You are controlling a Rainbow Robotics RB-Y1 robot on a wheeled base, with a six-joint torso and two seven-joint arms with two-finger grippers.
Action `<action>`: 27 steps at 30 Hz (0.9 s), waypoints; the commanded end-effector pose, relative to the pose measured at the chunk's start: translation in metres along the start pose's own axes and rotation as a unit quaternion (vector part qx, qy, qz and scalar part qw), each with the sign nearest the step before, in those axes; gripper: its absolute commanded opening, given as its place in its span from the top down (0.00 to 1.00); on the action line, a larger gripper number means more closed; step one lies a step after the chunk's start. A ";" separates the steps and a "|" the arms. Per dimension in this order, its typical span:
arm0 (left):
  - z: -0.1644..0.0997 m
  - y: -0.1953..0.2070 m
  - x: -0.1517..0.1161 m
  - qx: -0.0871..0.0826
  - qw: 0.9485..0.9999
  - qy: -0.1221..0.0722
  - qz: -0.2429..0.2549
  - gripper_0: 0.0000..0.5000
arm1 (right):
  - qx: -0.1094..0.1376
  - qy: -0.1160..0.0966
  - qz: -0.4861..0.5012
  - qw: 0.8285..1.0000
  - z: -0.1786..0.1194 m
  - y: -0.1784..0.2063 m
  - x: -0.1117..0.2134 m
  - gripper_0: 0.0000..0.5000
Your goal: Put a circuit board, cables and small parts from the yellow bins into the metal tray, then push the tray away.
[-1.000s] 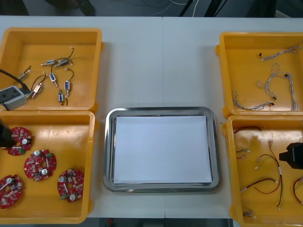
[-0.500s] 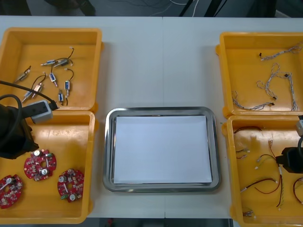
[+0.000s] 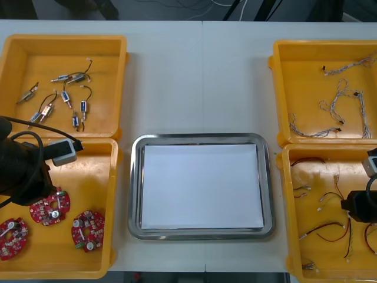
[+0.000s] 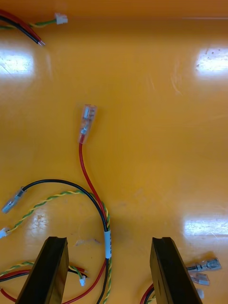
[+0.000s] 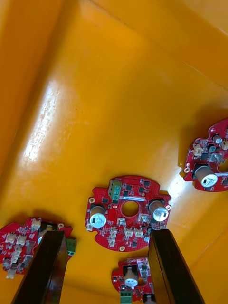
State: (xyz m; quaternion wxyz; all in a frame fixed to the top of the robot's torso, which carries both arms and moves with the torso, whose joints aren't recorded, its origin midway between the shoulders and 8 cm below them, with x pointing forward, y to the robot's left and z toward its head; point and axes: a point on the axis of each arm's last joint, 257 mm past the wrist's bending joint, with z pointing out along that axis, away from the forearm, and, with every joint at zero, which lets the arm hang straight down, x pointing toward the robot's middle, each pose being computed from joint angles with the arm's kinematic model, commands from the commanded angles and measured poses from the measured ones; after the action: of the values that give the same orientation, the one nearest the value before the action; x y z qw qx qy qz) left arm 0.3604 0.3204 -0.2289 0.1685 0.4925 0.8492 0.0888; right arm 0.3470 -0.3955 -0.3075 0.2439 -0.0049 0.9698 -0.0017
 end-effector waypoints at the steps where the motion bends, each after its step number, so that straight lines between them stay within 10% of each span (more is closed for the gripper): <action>1: 0.012 0.002 0.019 0.001 0.999 0.018 0.028 0.00 | -0.003 0.003 -0.026 1.000 0.006 0.008 0.015 0.00; 27: 0.052 0.007 0.026 -0.008 0.995 0.010 0.101 0.00 | 0.016 -0.011 -0.030 0.999 0.018 0.009 0.023 0.00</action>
State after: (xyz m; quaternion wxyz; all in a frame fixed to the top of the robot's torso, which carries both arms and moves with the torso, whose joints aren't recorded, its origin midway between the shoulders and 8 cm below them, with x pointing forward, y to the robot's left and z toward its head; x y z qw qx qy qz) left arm 0.3665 0.3298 -0.2898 0.1607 0.5540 0.8121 0.0878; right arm 0.3478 -0.3923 -0.3250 0.2614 -0.0263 0.9645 -0.0269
